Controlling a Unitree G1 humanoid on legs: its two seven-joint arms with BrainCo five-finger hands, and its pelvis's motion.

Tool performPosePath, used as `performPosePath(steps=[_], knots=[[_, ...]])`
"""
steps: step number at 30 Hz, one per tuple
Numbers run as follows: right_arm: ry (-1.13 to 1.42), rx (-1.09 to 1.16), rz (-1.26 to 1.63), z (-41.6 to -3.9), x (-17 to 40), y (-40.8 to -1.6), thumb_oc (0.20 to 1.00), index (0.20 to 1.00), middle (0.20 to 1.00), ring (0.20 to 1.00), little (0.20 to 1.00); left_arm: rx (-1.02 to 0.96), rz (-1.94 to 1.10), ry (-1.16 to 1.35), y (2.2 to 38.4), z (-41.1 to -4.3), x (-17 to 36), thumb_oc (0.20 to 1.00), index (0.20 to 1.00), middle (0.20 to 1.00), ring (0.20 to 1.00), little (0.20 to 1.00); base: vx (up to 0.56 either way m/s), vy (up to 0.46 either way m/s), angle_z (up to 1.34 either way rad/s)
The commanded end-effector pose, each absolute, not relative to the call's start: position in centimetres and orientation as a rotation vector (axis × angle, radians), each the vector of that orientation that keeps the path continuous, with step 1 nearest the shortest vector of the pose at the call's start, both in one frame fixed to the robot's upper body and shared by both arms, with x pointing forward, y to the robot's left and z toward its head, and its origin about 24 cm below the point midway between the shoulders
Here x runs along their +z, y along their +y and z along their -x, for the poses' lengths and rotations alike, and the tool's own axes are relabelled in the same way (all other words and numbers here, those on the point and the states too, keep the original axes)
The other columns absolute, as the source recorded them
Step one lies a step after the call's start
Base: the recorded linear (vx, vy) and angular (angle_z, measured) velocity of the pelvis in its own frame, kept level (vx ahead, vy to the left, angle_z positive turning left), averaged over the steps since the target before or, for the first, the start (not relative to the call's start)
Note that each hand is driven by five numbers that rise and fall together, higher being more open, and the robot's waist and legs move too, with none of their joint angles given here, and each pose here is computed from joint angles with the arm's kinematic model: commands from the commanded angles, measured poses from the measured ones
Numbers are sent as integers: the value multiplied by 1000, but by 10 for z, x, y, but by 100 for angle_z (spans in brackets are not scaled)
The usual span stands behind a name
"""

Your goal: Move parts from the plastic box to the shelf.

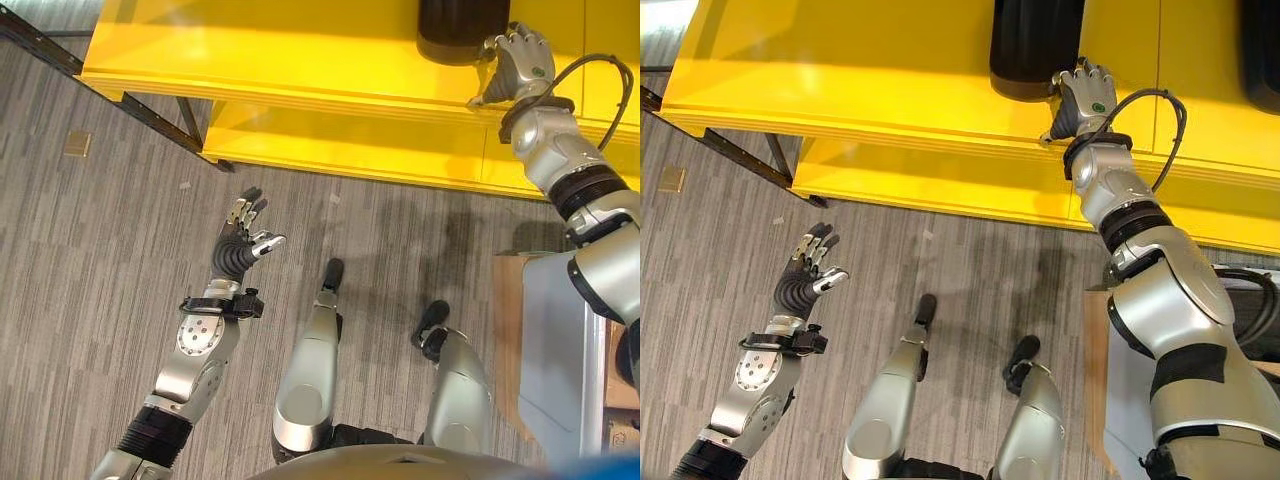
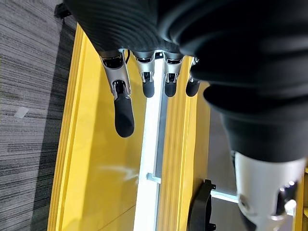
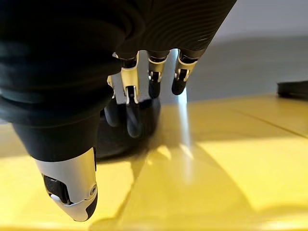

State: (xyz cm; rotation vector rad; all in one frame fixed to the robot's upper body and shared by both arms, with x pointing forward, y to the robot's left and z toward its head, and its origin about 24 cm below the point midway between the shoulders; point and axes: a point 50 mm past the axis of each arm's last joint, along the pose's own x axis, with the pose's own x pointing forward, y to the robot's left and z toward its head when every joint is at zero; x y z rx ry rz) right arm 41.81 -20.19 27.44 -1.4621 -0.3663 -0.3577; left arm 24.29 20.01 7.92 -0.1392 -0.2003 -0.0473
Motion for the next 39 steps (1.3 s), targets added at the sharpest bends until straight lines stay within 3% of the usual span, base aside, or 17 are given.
performPosePath(steps=[1, 24, 39], knots=[[-517, -433, 1437, -413, 323, -189, 1000, 1000, 1000, 1000, 1000, -87, 142, -349, 200, -236, 109, 1000, 1000, 1000, 1000, 1000, 4, 3, 4], [-541, -401, 1437, -412, 318, -184, 1000, 1000, 1000, 1000, 1000, -78, 143, -352, 200, -237, 109, 1000, 1000, 1000, 1000, 1000, 0, 0, 0], [-743, -349, 1478, -376, 322, -197, 1000, 1000, 1000, 1000, 1000, -44, 110, -336, 208, -235, 106, 1000, 1000, 1000, 1000, 1000, -7, -1, -2]])
